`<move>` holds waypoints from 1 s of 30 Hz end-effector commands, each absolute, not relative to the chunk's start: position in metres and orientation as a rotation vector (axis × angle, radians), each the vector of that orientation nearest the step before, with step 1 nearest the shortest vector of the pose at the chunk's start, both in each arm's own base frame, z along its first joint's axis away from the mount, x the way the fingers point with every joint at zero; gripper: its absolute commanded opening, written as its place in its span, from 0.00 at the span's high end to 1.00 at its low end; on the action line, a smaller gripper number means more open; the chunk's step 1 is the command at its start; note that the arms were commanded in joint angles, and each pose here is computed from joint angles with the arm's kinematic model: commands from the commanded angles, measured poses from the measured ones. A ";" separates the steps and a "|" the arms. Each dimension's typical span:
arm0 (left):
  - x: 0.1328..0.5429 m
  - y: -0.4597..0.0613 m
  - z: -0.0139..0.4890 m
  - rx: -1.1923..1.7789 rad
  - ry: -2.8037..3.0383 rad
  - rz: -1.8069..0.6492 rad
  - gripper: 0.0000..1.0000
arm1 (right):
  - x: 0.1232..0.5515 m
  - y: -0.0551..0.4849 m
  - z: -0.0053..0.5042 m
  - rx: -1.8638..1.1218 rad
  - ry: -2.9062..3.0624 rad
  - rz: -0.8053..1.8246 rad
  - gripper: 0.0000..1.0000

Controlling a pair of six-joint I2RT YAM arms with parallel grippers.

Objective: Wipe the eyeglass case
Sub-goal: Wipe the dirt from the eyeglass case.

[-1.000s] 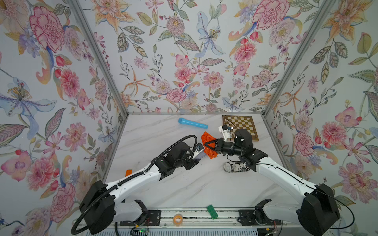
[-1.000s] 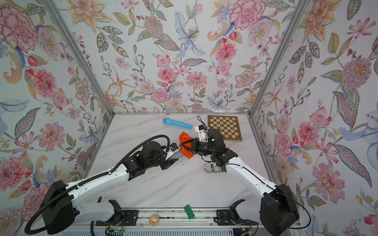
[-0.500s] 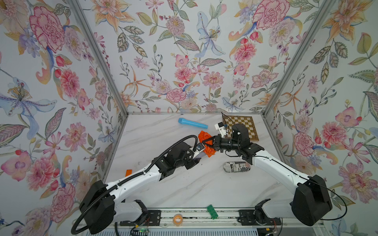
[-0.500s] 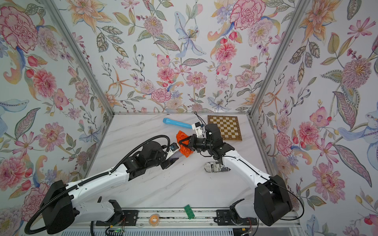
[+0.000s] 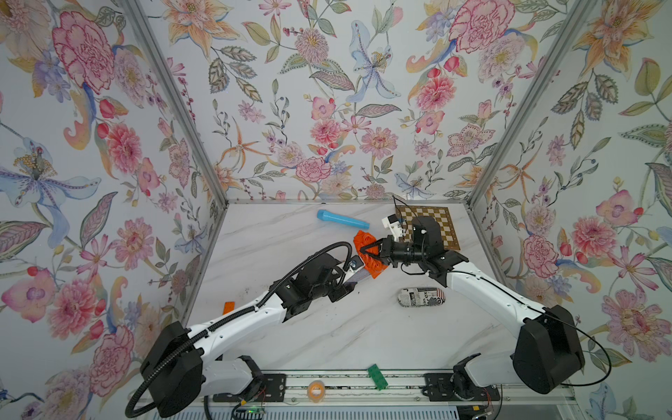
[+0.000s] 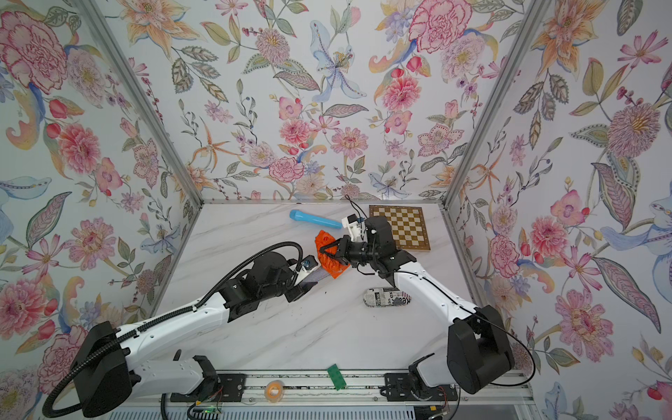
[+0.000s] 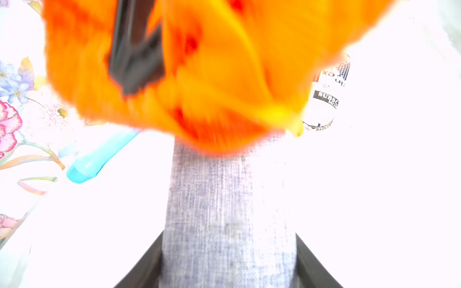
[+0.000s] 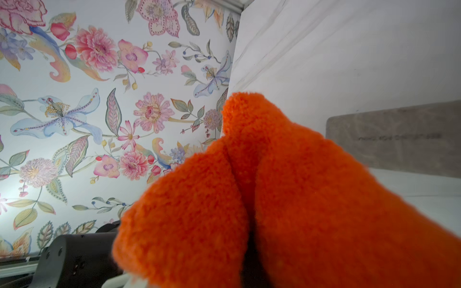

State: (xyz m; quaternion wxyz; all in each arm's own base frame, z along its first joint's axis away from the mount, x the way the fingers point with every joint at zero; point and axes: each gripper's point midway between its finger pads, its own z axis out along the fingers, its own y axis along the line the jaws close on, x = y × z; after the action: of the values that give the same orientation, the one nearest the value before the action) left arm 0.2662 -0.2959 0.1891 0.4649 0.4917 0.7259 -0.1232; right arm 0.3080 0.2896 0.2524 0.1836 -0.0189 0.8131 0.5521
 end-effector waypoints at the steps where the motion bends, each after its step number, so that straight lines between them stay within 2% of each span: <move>1: 0.267 -0.312 0.248 1.119 1.594 -0.382 0.57 | 0.290 0.312 0.233 -0.102 2.386 1.517 1.00; 4: 0.267 -0.311 0.251 1.117 1.593 -0.381 0.57 | 0.267 0.355 0.229 -0.183 2.390 1.635 1.00; 6: 0.266 -0.309 0.252 1.120 1.594 -0.373 0.57 | 0.267 0.358 0.226 -0.151 2.370 1.704 1.00; 8: 0.264 -0.308 0.253 1.131 1.592 -0.368 0.57 | 0.279 0.341 0.218 -0.089 2.386 1.662 1.00; 11: 0.261 -0.304 0.252 1.146 1.595 -0.359 0.57 | 0.298 0.296 0.215 -0.065 2.446 1.407 1.00; 13: 0.259 -0.302 0.252 1.153 1.600 -0.357 0.57 | 0.308 0.270 0.229 -0.082 2.451 1.265 1.00; 19: 0.257 -0.294 0.250 1.176 1.594 -0.296 0.57 | 0.324 0.217 0.292 -0.024 2.324 1.153 1.00; 22: 0.260 -0.292 0.242 1.272 1.561 -0.129 0.57 | 0.326 0.213 0.321 -0.038 2.288 1.142 1.00; 24: 0.266 -0.290 0.234 1.358 1.511 0.089 0.58 | 0.328 0.218 0.341 -0.070 2.272 1.141 1.00; 30: 0.273 -0.291 0.237 1.415 1.283 0.459 0.57 | 0.320 0.258 0.381 -0.242 2.271 1.149 1.00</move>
State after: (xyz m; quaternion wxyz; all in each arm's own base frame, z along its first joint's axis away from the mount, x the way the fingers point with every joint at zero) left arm 0.2561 -0.3006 0.2137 0.5219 0.6053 0.5963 0.0749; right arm 0.3307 0.2436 0.3923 0.3205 -0.0629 0.8317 0.4489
